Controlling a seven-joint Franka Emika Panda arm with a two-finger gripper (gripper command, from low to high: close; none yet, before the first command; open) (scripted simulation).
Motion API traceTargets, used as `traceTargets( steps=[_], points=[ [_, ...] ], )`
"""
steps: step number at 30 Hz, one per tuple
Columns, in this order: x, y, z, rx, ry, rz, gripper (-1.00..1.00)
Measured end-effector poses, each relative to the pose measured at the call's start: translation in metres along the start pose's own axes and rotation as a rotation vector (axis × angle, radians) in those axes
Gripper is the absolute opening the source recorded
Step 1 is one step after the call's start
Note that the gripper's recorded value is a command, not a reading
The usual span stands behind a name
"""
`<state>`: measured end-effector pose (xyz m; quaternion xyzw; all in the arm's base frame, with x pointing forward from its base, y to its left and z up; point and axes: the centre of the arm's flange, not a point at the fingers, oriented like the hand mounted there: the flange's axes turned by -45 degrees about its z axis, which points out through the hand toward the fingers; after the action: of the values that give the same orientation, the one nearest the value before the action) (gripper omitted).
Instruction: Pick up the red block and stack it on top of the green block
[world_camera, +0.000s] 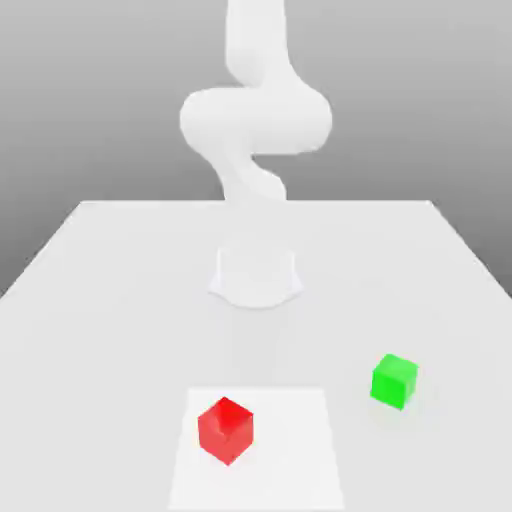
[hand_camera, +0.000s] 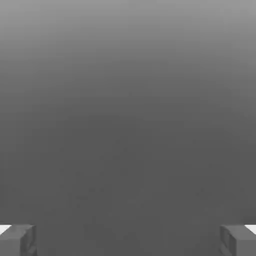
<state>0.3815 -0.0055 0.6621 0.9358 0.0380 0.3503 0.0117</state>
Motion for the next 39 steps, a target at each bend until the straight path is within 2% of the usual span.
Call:
traceTargets(
  steps=[10,20,26,27,34,39],
  points=[
    [-0.091,0.011,0.216,0.102,-0.331,-0.385,0.0],
    [-0.26,0.012,0.349,0.312,-0.624,-0.741,0.0],
    [-0.313,0.009,0.397,0.34,-0.651,-0.776,0.0],
    [-0.319,0.009,0.404,0.34,-0.651,-0.777,-1.0],
    [-0.321,0.009,0.404,0.341,-0.653,-0.777,-1.0],
    [-0.29,0.011,0.37,0.343,-0.652,-0.777,-1.0]
  ],
)
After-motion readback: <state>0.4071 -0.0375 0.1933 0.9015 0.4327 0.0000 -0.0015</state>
